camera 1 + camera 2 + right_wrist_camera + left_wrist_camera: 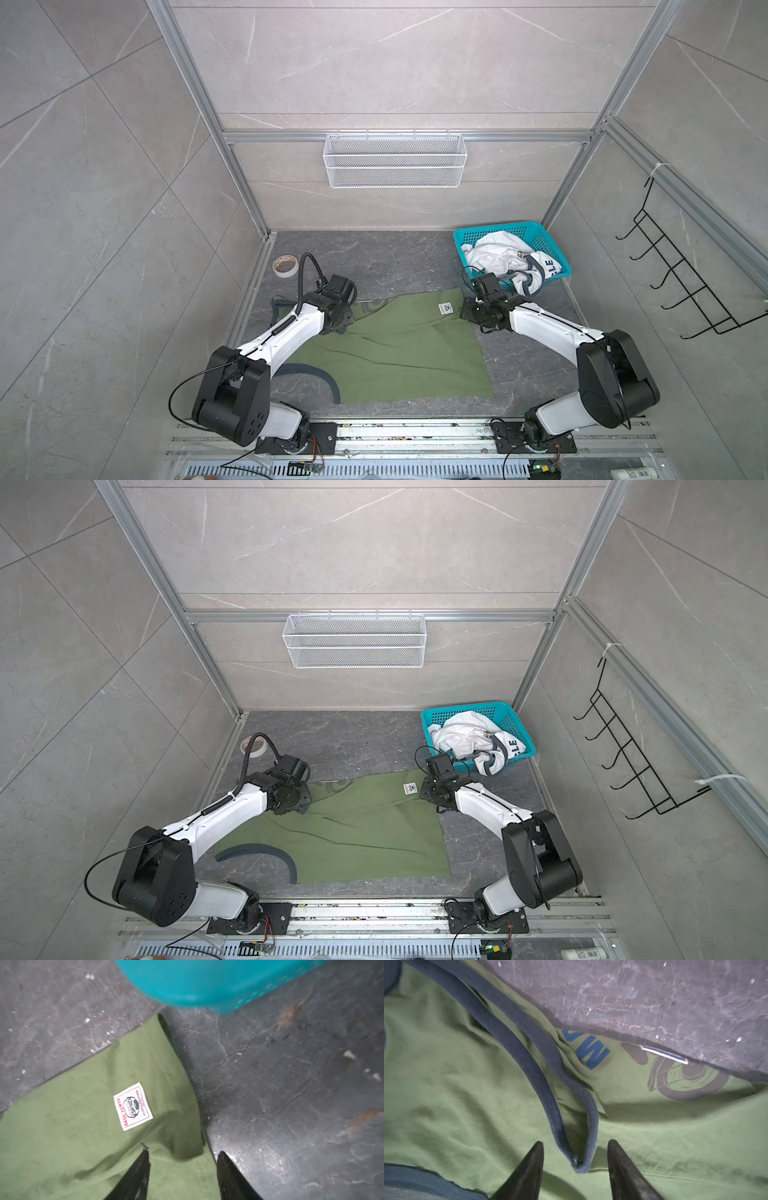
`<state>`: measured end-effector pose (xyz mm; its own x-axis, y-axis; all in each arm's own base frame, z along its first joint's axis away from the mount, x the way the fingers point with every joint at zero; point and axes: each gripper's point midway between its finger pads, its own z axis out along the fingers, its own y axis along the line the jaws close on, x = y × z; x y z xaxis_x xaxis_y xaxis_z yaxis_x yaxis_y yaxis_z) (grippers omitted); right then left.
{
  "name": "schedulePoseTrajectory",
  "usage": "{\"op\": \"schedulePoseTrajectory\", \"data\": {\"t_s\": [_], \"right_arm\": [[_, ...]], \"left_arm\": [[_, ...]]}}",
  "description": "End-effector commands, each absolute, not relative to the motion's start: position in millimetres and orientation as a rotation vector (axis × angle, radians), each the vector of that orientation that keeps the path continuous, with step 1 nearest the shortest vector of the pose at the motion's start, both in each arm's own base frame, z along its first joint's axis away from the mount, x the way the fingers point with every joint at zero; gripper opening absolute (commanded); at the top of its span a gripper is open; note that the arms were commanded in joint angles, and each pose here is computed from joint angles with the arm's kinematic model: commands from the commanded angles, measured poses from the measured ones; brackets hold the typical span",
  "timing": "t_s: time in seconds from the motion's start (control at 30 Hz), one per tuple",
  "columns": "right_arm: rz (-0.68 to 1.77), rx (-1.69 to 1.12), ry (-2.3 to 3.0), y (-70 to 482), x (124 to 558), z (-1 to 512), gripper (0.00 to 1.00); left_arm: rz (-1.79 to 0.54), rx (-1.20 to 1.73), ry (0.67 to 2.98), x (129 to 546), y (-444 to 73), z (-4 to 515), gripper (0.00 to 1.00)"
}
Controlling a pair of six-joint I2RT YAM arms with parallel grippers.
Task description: Fold and stack the tank tops
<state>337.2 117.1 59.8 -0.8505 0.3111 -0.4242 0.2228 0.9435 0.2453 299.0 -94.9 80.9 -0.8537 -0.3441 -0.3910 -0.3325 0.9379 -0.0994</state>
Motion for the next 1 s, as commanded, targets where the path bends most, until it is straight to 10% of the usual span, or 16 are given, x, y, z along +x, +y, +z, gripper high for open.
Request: {"op": "schedulePoseTrajectory", "data": {"t_s": [0.0, 0.53, 0.97], "right_arm": [[0.248, 0.436, 2.668, 117, 335, 55, 0.55], [0.245, 0.416, 2.704, 117, 332, 39, 0.38], [0.307, 0.316, 2.693, 129, 342, 45, 0.48]], "left_arm": [[-0.069, -0.502, 2.715, 297, -101, 73, 0.54], [-0.040, -0.501, 2.753, 288, -99, 49, 0.23], [-0.038, -0.502, 2.741, 289, -98, 50, 0.09]]}}
